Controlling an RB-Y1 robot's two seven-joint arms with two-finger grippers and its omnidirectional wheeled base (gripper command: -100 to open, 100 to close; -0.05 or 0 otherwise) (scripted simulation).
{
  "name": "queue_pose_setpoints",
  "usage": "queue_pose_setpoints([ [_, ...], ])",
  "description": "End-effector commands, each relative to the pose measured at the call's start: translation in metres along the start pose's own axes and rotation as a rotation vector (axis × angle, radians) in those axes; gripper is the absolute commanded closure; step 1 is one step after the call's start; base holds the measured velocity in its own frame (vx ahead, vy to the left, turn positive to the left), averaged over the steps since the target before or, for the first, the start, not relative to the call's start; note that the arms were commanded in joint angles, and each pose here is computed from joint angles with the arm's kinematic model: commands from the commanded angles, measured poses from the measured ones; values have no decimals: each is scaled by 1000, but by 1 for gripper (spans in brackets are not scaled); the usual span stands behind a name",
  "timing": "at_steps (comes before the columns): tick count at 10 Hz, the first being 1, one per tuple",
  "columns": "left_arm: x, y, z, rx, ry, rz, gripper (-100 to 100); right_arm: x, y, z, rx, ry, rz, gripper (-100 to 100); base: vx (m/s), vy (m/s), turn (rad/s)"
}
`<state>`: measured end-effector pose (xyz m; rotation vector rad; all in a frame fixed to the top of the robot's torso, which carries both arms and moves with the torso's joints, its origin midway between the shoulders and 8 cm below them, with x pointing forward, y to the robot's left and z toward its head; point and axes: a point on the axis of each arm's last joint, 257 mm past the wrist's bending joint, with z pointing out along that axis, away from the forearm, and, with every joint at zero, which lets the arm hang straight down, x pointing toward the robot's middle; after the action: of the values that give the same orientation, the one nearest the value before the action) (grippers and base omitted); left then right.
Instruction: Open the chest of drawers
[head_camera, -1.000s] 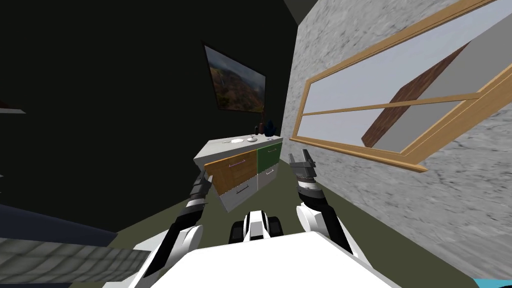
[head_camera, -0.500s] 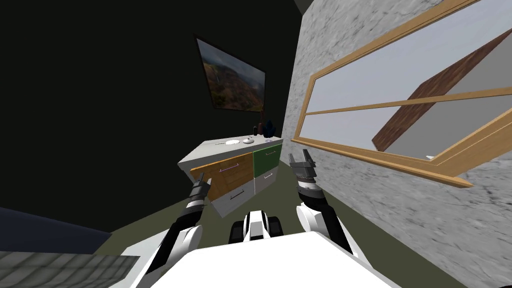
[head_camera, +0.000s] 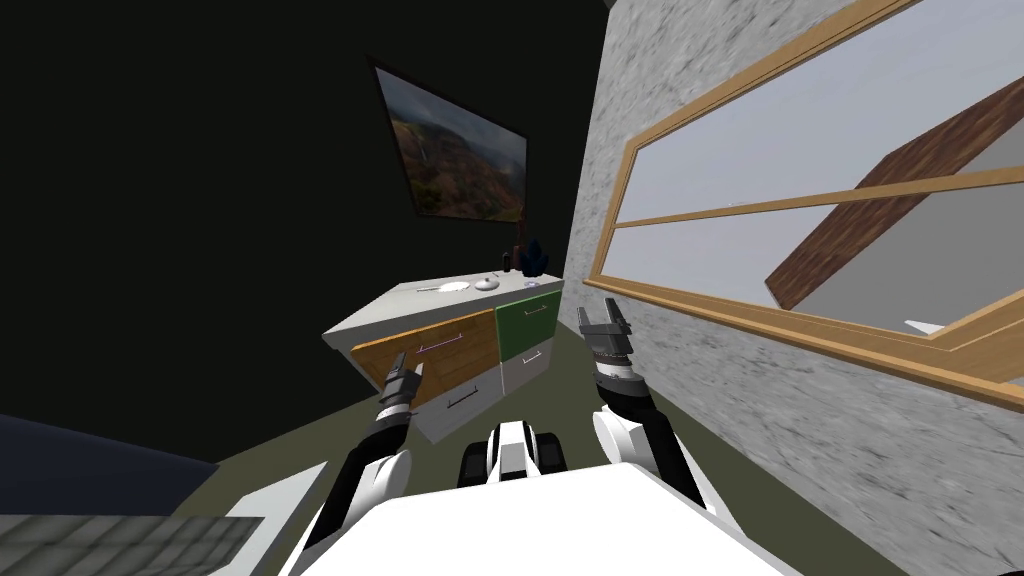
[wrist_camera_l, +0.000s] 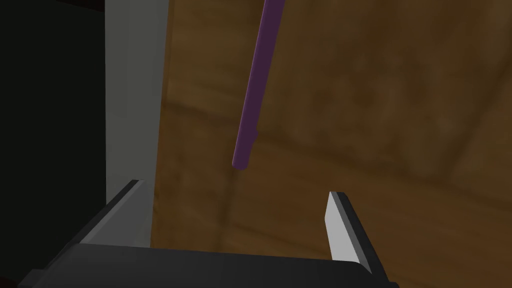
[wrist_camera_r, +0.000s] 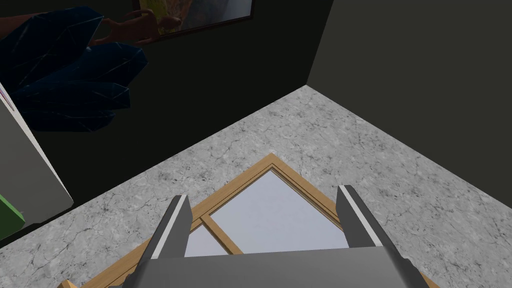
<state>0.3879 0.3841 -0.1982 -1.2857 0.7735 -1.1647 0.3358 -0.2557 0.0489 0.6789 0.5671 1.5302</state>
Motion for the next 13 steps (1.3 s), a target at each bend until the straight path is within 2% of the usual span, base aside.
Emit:
queue_pose_setpoints([
  [1,0,11,-5,-16,-44,-55,-100,0,0,0,0,0,0,0,36,-46,17],
  [2,0,13,-6,-18,-53,-67,-100,0,0,0,0,0,0,0,23,-27,14],
  [3,0,11,-5,-16,-46,-58,-100,0,0,0,0,0,0,0,8,-11,2],
  [4,2,13,8,1,-33,-53,-100,0,0,0,0,0,0,0,-65,-5,109],
  [6,12,23,22,-5,-20,-71,-100,0,0,0,0,0,0,0,-63,-15,37],
  [7,10,33,19,-26,-26,-69,-100,0,0,0,0,0,0,0,-16,-10,-15],
  [8,13,26,33,7,-10,-62,-100,0,0,0,0,0,0,0,-62,-7,129],
  [10,23,35,46,-1,1,-77,-100,0,0,0,0,0,0,0,-61,-15,29],
  [12,21,51,44,-33,-5,-76,-100,0,0,0,0,0,0,0,-4,-4,-7],
  [13,23,46,58,-6,8,-68,-100,0,0,0,0,0,0,0,-51,-14,136],
])
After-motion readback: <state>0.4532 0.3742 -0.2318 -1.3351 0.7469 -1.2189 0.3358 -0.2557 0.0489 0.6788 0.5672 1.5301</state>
